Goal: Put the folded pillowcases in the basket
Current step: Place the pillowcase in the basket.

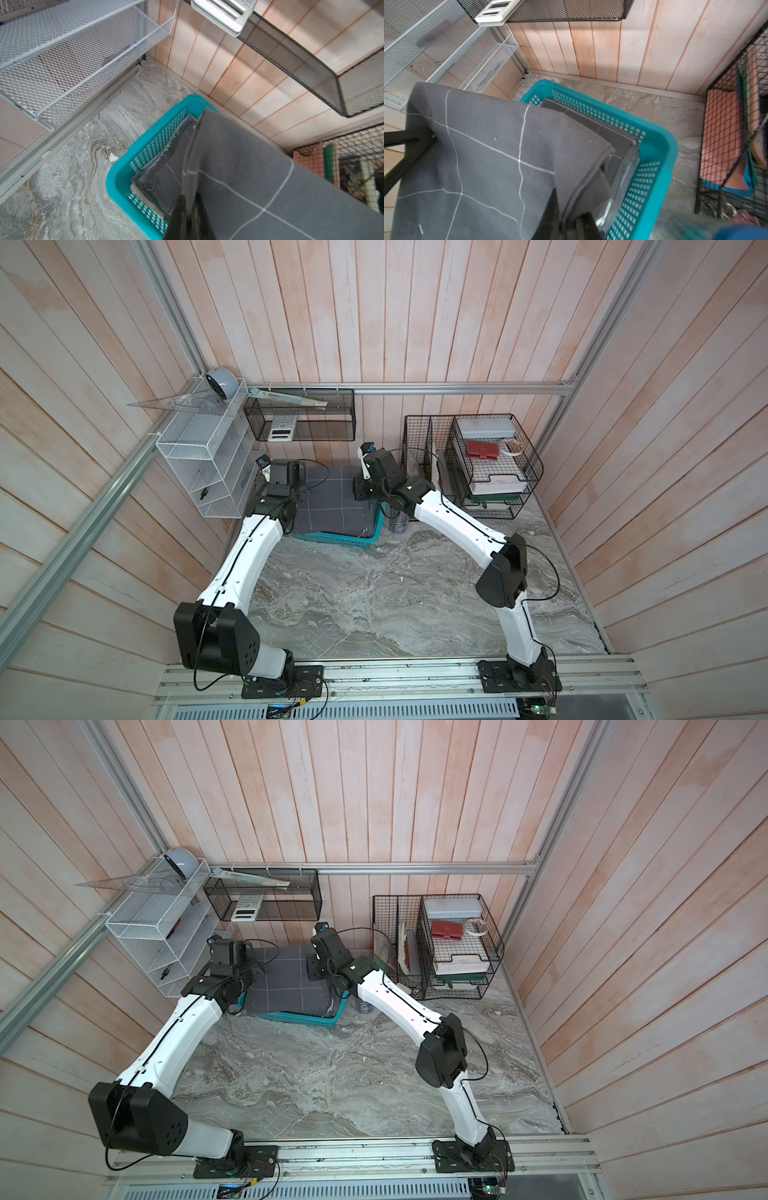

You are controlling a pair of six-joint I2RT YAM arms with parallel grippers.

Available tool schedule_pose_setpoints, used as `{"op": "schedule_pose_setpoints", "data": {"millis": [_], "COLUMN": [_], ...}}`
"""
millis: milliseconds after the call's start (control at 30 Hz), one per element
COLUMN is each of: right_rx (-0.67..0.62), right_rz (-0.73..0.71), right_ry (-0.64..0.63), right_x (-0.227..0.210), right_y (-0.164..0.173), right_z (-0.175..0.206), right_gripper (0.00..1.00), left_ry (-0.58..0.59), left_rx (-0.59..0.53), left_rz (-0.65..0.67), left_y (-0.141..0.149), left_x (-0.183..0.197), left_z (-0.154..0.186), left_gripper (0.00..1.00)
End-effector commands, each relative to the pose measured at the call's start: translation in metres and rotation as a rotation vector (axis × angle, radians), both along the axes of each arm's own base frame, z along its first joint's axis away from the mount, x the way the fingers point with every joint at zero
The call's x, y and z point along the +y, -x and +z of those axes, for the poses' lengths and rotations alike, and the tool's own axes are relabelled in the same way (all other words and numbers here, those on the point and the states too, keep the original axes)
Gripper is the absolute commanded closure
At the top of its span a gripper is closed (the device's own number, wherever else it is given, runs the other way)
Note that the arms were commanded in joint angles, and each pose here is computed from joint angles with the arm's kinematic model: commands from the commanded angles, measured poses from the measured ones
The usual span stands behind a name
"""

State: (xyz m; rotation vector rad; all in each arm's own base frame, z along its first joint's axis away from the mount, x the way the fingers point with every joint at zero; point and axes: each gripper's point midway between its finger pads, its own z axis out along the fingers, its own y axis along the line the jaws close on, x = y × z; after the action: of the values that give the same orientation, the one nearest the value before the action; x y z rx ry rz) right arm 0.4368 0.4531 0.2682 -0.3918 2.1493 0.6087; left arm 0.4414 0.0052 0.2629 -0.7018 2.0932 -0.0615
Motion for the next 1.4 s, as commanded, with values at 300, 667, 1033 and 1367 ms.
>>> {"op": "schedule_pose_setpoints", "data": {"millis": [300,667,1033,1367], "right_rx": [0.089,0.159,0.202,0.123], "right_rz": [-0.048,-0.058,-0.069,-0.048], "right_ry": [0.085,0.112,0.127,0.108], "right_x": [0.002,0.002,0.003,0.003], "right_y": [-0.044,-0.047,-0.048,-0.047], "right_z": [-0.067,-0.112,-0.138,-0.094], "right_gripper": [1.0,1.0,0.9,0.48], "left_ry": [0.053,0.031,0.014,0.03], "left_rx": [0.029,0.136,0.201,0.104], "left_rz": [-0.054,-0.032,-0.027,-0.036], "left_y": [-0.08,-0.094,-0.104,-0.089], "left_x": [0.01,0.017,0.021,0.016], "left_z": [-0.04,-0.093,-0.115,-0.072], "left_gripper": [1.0,1.0,0.77,0.51]}}
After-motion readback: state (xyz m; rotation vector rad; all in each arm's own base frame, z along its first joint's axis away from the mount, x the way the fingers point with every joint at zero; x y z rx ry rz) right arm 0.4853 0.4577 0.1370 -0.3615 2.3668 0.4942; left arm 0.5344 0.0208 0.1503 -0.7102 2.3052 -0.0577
